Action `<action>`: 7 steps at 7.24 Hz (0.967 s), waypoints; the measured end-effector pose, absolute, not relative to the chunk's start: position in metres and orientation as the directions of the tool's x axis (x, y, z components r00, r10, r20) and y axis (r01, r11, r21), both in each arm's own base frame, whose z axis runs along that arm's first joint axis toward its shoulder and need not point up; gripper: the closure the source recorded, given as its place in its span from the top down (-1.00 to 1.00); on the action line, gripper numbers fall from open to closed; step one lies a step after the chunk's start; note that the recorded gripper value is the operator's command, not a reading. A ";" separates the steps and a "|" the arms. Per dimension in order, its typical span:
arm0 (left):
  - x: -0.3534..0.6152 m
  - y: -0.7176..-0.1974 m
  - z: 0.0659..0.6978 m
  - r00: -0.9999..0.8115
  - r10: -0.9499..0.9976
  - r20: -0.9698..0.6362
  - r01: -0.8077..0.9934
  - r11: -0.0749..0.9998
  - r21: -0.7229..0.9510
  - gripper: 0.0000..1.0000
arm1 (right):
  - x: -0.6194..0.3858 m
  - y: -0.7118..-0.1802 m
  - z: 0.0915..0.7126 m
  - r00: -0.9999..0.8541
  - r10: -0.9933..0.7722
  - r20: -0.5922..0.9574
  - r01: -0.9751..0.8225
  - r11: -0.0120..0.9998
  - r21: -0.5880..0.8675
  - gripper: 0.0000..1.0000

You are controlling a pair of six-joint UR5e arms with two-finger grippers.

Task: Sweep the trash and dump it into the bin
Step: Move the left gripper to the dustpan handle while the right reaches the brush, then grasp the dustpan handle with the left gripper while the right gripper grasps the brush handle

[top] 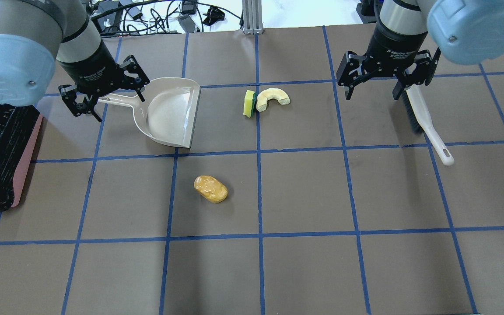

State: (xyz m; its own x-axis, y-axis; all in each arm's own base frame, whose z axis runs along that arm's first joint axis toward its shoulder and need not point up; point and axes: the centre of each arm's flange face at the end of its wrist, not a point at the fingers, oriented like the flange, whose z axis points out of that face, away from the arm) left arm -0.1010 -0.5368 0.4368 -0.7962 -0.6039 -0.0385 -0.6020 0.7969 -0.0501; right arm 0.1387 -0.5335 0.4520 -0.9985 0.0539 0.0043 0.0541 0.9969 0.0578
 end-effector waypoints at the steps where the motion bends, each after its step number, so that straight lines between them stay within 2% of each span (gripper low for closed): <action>1: -0.091 -0.552 0.432 -0.716 -0.698 -0.018 -0.694 0.714 -0.091 1.00 | 0.132 -0.536 0.450 -0.999 0.051 0.003 0.051 0.997 0.061 1.00; 3: -0.077 -0.592 0.413 -0.559 -0.829 -0.005 -0.817 0.552 -0.169 0.94 | 0.100 -0.551 0.438 -1.000 0.025 0.009 0.025 0.998 0.056 0.99; 4: -0.074 -0.615 0.409 -0.496 -0.868 0.006 -0.853 0.486 -0.188 0.94 | 0.075 -0.567 0.422 -0.999 0.005 0.038 0.007 0.998 0.055 0.82; 7: -0.063 -0.667 0.390 -0.318 -0.947 0.051 -0.937 0.306 -0.169 1.00 | -0.008 -0.568 0.341 -0.995 0.019 0.100 0.033 0.990 0.137 0.85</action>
